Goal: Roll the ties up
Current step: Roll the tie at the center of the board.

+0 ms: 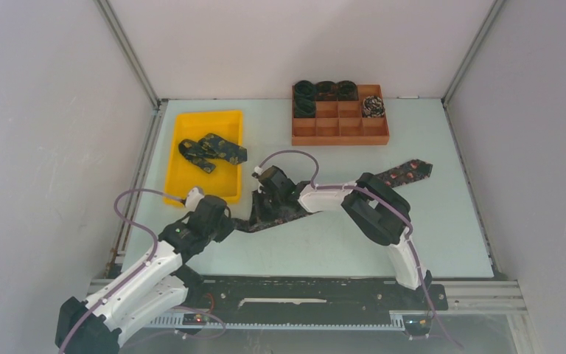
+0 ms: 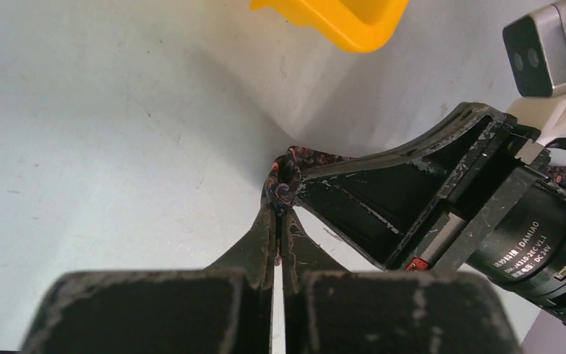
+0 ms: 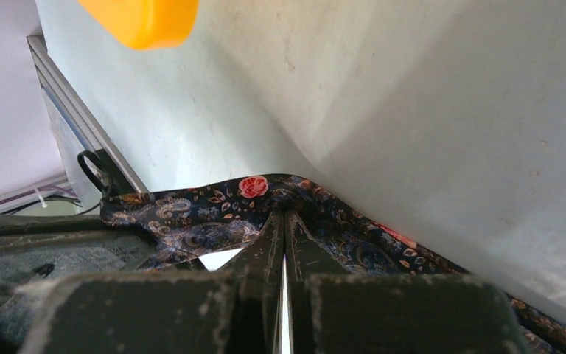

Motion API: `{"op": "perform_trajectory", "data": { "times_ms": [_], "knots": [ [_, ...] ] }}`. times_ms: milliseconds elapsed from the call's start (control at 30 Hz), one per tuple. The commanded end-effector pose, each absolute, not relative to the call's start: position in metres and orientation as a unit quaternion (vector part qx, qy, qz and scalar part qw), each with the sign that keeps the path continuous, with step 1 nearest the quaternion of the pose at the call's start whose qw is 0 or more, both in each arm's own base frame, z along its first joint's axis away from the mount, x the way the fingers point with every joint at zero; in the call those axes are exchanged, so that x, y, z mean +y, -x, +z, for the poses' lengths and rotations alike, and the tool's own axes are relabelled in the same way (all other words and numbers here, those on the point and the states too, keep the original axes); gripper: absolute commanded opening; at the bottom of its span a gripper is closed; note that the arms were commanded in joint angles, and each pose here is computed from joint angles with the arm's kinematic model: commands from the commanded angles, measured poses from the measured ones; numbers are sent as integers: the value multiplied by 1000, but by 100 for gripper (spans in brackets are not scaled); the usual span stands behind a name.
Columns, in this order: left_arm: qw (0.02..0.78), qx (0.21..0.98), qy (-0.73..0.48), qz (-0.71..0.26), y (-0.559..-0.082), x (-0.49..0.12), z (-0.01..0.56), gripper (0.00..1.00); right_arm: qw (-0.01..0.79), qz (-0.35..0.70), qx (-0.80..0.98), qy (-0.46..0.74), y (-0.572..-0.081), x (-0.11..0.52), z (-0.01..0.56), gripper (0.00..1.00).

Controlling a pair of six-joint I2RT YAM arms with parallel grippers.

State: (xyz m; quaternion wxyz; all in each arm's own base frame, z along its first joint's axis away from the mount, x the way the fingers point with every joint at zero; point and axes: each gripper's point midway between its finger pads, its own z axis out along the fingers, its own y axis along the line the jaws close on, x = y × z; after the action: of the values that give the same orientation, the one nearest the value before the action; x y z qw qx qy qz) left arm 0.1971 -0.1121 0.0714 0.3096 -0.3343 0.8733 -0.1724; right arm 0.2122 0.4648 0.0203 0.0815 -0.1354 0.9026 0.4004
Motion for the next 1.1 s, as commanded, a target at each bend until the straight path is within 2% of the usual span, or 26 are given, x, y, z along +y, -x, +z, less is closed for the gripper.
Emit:
{"op": "perform_trajectory", "data": {
  "times_ms": [0,600,1067],
  "knots": [
    [321,869,328,-187,-206,-118,88,0,96,437,883,143,-218,489,40,0],
    [306,878,310,-200,-217,-135,90,0,101,438,880,155,-219,484,58,0],
    [285,889,296,-202,-219,-146,79,0,141,432,881,131,-246,429,103,0]
  ]
}}
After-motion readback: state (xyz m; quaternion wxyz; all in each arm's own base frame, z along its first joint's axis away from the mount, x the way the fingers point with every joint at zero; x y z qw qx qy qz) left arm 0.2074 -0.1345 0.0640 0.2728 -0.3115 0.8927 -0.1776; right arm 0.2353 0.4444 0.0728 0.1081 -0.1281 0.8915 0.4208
